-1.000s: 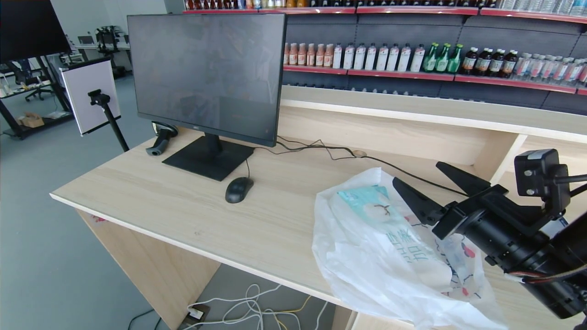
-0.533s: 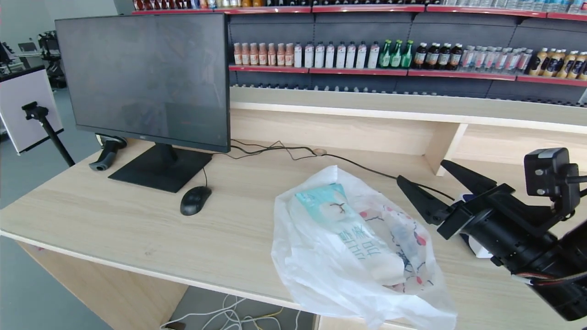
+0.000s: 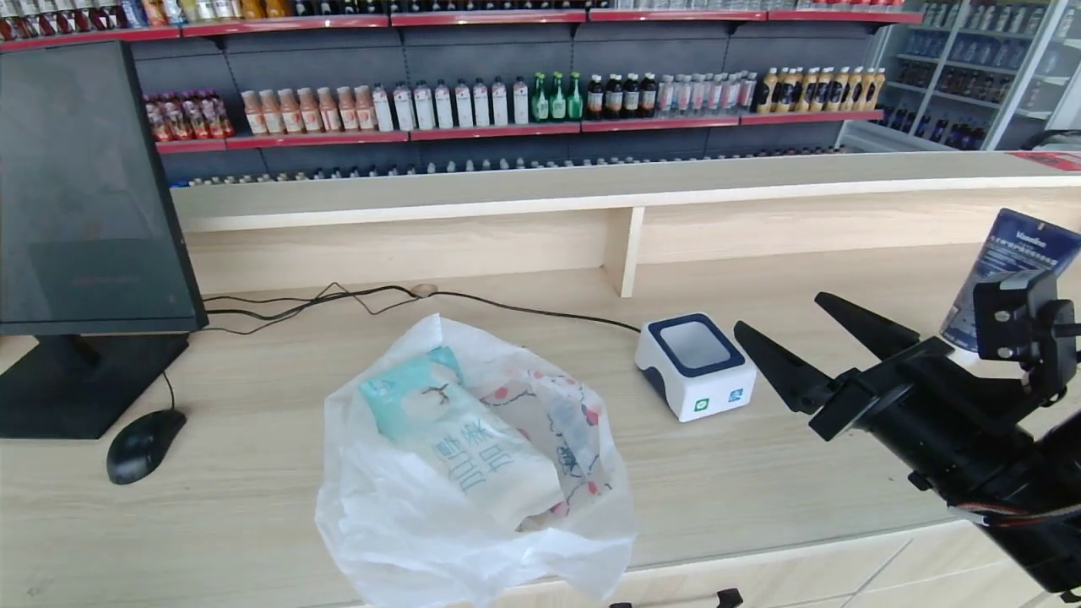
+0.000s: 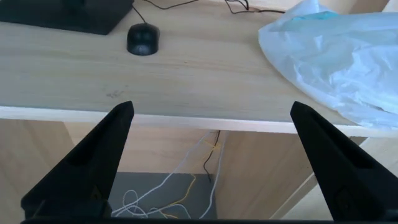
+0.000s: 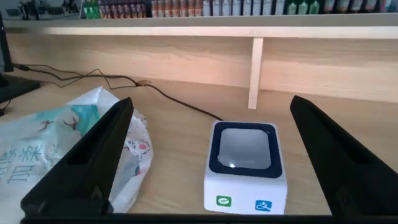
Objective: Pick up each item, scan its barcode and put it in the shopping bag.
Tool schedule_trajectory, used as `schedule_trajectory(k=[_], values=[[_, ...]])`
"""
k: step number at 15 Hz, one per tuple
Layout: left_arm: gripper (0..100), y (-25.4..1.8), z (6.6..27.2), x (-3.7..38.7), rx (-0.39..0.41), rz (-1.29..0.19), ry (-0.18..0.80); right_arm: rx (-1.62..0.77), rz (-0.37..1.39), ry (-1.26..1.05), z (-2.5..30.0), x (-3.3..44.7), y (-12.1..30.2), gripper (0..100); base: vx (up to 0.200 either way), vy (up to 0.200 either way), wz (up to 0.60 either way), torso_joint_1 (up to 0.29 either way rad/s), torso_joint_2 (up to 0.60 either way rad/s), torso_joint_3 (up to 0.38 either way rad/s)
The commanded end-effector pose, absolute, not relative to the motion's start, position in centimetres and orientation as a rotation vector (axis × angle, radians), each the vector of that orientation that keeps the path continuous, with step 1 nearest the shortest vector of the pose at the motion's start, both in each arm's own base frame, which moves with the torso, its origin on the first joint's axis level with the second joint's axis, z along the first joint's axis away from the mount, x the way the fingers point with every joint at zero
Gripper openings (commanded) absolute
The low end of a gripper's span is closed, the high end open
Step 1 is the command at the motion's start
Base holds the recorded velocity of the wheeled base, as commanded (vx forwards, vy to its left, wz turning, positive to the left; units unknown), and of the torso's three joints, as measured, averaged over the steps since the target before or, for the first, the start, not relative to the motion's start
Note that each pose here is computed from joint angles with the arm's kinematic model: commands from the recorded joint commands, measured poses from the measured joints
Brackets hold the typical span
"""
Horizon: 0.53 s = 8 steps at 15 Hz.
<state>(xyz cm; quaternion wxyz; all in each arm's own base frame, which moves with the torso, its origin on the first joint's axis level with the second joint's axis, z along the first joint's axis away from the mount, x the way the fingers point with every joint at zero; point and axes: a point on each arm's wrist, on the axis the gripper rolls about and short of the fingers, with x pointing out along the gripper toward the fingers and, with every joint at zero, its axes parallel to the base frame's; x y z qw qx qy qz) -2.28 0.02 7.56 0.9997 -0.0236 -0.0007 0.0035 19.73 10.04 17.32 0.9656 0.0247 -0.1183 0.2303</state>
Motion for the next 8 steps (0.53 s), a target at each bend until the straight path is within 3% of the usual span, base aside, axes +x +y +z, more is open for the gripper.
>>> schedule_trajectory(k=[1,8], values=[[100,0.02,7.56,-2.28,-0.048,0.006,-0.002,0.047,0.466,-0.228,17.04,19.57,9.96,100,0.0,-0.2,-0.6,0.002,0.0,0.002],[100,0.02,7.58,-2.27,-0.049,0.008,-0.002,0.046,0.465,-0.223,16.95,19.48,9.91,100,0.0,-0.2,0.0,0.003,0.0,0.002]])
